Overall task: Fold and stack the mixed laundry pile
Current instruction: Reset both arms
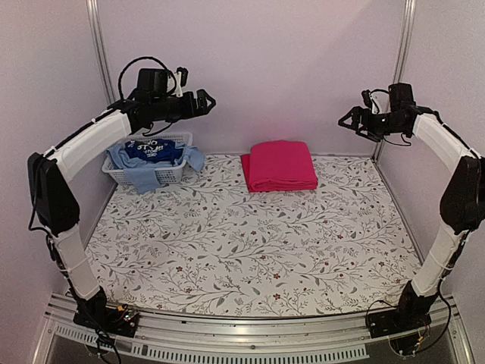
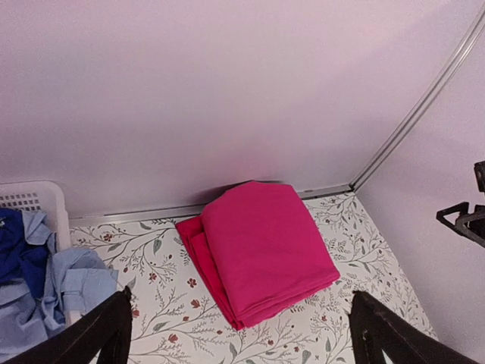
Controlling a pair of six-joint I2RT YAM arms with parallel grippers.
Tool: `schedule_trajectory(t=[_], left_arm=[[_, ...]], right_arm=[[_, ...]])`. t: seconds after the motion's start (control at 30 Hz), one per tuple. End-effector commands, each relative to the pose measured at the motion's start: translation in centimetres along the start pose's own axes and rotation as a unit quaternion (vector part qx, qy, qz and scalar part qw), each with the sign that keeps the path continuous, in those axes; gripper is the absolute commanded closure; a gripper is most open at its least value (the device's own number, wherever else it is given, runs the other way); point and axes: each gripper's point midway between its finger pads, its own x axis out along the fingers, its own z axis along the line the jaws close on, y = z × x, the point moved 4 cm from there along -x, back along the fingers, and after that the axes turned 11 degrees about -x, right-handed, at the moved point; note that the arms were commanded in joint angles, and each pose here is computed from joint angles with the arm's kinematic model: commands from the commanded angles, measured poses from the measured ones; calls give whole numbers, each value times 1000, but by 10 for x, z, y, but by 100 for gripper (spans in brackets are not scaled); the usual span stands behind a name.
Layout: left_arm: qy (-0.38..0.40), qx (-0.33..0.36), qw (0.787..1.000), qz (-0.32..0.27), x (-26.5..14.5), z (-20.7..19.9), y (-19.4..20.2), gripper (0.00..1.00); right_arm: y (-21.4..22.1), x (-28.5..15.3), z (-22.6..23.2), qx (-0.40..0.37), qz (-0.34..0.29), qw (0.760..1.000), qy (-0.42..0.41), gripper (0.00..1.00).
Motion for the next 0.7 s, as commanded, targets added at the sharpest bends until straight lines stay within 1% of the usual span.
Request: schedule_trajectory(t=[0.0, 0.03, 0.17, 0.3, 0.37, 0.43, 0.5, 0.57, 0.67], left_arm=[[-73, -5, 996, 46, -38, 31, 29, 0], [-90, -9, 994, 64, -46, 44, 47, 0], [-134, -32, 987, 86, -86, 76, 100, 0], [-164, -80, 976, 114, -119, 106, 158, 0], [-168, -108, 973, 113, -134, 114, 178, 0], [-175, -124, 970, 117, -143, 124, 196, 0], [-200, -129, 963, 122, -148, 137, 212, 0], [-215, -135, 958, 131, -150, 144, 221, 0], [-222, -136, 956, 136, -148, 147, 224, 0]], right_arm=[[45, -13, 11, 4, 31, 1000, -4, 1], [57, -17, 14, 5, 32, 999, -7, 1], [121, -26, 24, 26, 60, 998, -24, 1], [192, -31, 30, 64, 99, 992, -41, 1], [215, -33, 34, 78, 108, 990, -51, 1], [231, -35, 36, 87, 113, 988, -54, 1], [238, -34, 36, 95, 116, 987, -53, 1], [239, -34, 35, 99, 115, 987, -53, 1], [236, -31, 35, 104, 111, 987, -56, 1]])
